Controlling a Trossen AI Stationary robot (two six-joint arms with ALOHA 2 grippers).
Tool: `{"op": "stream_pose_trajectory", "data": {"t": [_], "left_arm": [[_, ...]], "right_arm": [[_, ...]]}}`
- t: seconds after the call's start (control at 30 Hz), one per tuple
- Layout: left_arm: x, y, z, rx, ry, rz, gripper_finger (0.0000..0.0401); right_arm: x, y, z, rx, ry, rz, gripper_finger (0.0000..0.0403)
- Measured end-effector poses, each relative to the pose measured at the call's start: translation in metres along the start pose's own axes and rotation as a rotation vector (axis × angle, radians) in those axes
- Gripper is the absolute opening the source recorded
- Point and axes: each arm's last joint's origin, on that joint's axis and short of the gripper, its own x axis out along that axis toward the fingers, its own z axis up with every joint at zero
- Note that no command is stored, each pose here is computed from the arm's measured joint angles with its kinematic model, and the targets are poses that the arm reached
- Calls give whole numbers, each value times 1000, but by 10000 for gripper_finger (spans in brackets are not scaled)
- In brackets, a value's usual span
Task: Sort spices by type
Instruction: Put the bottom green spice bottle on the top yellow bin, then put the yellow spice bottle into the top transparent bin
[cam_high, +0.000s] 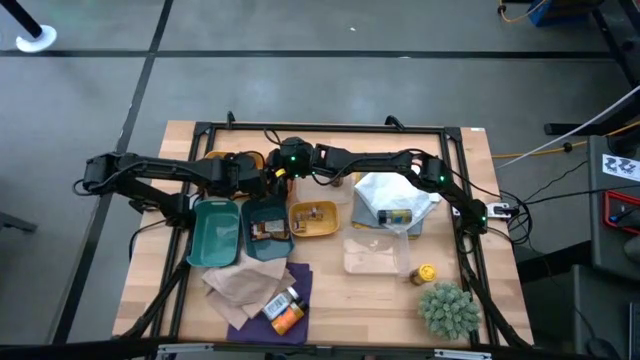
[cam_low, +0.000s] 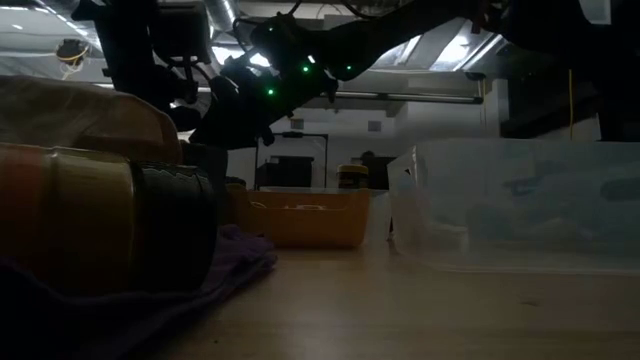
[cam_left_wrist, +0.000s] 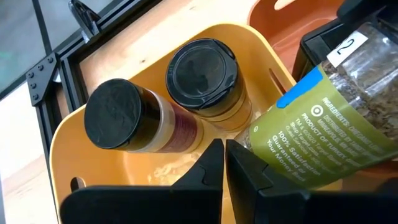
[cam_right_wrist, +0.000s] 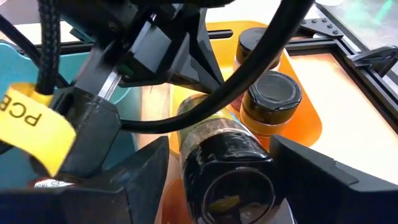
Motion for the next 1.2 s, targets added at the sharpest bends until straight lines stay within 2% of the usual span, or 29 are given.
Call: {"op": "stream_pose_trajectory", "data": {"t": [0.3,0.43,0.67,0.87,1.2], "left_arm": [[10,2,-13,-5,28,30,3],[17,4,-22,-20,45,50,3],[18,4,-23,-24,45,50,4],[18,2,-22,-38,44,26,4],[17,4,-23,-61,58,13,4]], "right_arm": [[-7,1,7,-77,-5,0,276],[-13,1,13,-83,-11,-1,276],[-21,1,18,-87,-4,-17,276],[-49,3,35,-127,36,-47,276],[-86,7,47,-124,138,-74,276]]}}
